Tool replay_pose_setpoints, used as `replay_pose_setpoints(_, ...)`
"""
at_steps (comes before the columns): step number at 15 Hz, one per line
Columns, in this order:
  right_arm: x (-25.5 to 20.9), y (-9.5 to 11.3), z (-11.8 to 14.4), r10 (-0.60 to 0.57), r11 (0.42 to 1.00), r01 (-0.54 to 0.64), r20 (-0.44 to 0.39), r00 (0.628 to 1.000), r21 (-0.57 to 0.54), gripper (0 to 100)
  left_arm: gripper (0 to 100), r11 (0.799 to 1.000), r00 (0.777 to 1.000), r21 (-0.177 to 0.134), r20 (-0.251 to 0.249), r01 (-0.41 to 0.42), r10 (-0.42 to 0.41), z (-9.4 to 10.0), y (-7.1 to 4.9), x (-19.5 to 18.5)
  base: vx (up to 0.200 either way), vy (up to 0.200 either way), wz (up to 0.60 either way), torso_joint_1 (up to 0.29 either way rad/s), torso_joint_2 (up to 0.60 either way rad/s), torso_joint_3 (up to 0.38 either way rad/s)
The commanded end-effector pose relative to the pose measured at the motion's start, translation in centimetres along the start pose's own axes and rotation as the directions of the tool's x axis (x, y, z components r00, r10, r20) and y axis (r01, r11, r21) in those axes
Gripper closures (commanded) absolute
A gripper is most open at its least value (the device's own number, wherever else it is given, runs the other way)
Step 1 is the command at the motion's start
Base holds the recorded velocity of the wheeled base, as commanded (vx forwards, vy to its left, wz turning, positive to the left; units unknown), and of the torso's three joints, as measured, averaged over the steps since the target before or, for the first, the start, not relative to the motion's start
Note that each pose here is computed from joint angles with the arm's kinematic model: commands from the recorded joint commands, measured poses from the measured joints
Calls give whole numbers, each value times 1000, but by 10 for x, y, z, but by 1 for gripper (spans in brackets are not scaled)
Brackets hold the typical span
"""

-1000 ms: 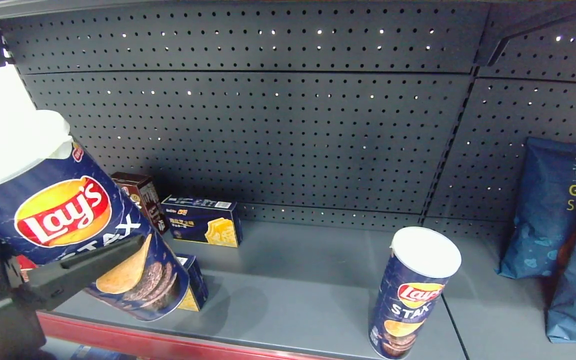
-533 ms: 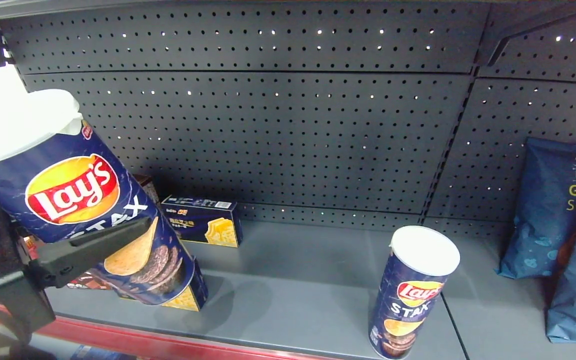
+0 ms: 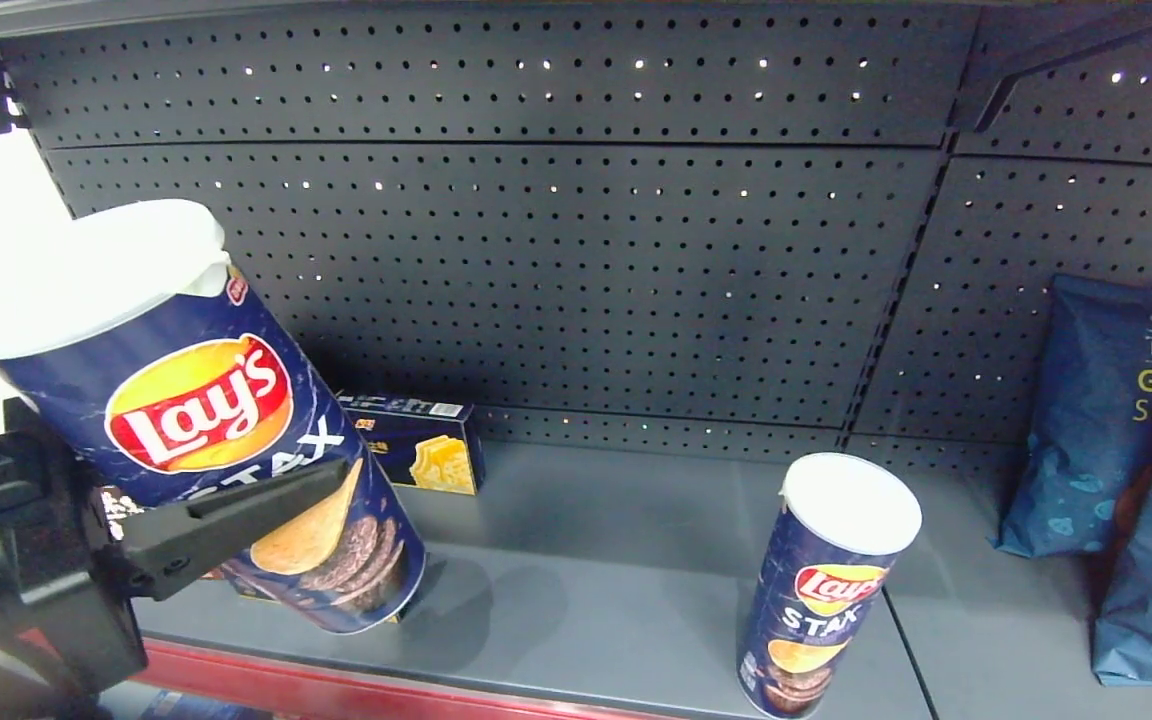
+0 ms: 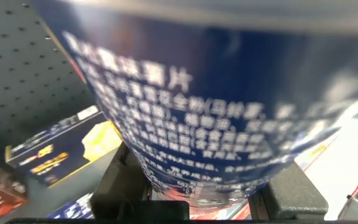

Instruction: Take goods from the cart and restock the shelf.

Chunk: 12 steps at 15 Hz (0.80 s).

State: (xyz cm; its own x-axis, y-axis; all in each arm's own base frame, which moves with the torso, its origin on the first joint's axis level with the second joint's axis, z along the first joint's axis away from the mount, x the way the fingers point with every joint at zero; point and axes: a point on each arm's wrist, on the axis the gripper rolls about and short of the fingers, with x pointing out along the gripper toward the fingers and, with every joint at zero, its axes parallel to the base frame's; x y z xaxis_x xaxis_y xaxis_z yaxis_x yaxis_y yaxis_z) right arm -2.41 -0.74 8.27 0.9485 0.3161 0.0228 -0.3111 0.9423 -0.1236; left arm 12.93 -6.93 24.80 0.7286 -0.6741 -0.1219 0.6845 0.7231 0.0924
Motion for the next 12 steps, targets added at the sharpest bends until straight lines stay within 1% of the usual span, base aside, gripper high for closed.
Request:
replay_pose_setpoints(1,0,0,0,1,1000,-1,-3,1000,2,0,100,1000,1000,-3,-23,20,-20,-3,-1,7,0,0,0,0,0,0)
replay_pose_setpoints(4,0,0,0,1,1000,-1,-3,1000,2,0,100,1000,999,-6,-26,26,-26,-2,0,11,0,0,0,0,0,0)
replay_pose_setpoints(5,0,0,0,1,1000,-1,-3,1000,1,0,100,999,999,-9,-31,44,-44,-3,0,13,0,0,0,0,0,0)
replay_pose_setpoints(7,0,0,0,1,1000,-1,-3,1000,6,0,100,999,998,-10,-39,51,-51,-5,0,14,0,0,-600,2,5,5)
replay_pose_setpoints(9,0,0,0,-2,1000,2,-3,1000,10,0,100,999,998,-12,-45,52,-52,-7,0,14,0,0,0,0,0,0)
replay_pose_setpoints(12,0,0,0,-1,1000,1,-1,1000,9,0,100,998,998,-13,-40,56,-56,-5,0,15,0,0,0,0,0,0)
